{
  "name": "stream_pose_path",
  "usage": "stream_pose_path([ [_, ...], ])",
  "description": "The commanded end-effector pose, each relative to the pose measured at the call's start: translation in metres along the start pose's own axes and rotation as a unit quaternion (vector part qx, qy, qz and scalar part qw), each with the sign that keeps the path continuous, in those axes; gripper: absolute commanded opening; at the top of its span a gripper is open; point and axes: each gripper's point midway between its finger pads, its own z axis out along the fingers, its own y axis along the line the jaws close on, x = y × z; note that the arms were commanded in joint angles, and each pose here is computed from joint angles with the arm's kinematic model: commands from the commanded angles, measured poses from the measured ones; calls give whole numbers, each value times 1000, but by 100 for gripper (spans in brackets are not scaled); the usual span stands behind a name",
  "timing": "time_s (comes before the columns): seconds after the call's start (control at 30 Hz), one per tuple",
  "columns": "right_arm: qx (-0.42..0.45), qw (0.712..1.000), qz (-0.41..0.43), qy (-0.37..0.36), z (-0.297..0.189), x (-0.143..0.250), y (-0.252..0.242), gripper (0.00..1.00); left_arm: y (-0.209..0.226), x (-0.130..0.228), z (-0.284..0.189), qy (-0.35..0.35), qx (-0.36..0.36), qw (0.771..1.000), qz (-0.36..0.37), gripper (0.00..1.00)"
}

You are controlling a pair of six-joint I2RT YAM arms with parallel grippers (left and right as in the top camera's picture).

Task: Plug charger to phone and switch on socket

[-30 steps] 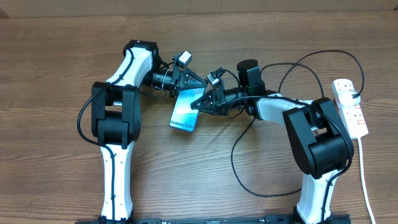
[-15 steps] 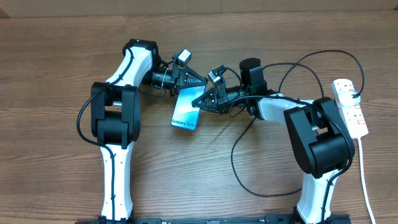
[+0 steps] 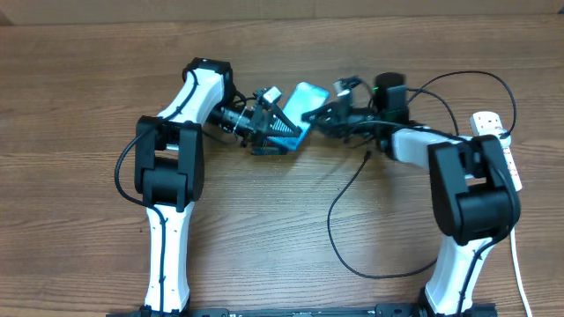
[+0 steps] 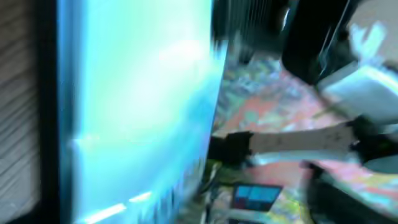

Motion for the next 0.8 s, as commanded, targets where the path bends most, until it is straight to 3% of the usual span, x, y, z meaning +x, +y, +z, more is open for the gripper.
stream_pose_path([
  [0.0,-5,1000,-15,8,12,1,11,4,4,3,-1,8,-20,1000,23,13],
  [0.03,-5,1000,-15,8,12,1,11,4,4,2,-1,8,-20,1000,21,4],
  [0.27,-2,1000,-4,13,12,4,8,4,4,1,-1,7,-20,1000,23,6],
  [0.3,-3,1000,-1,18,12,6,8,4,4,1,-1,6,-21,999,24,22],
  [0.37,-10,1000,1,29,12,10,11,4,4,1,-1,6,-20,999,24,71],
  [0.4,-15,999,1,36,12,13,12,4,5,1,-1,6,-21,999,24,84],
  [0.43,-22,999,1,47,12,16,15,4,5,0,-1,6,-21,999,26,89],
  [0.67,-50,995,2,90,9,31,24,4,7,-3,-3,0,-23,999,36,87],
  [0.77,-51,994,13,98,8,34,24,4,7,-3,-4,-2,-23,999,35,68],
])
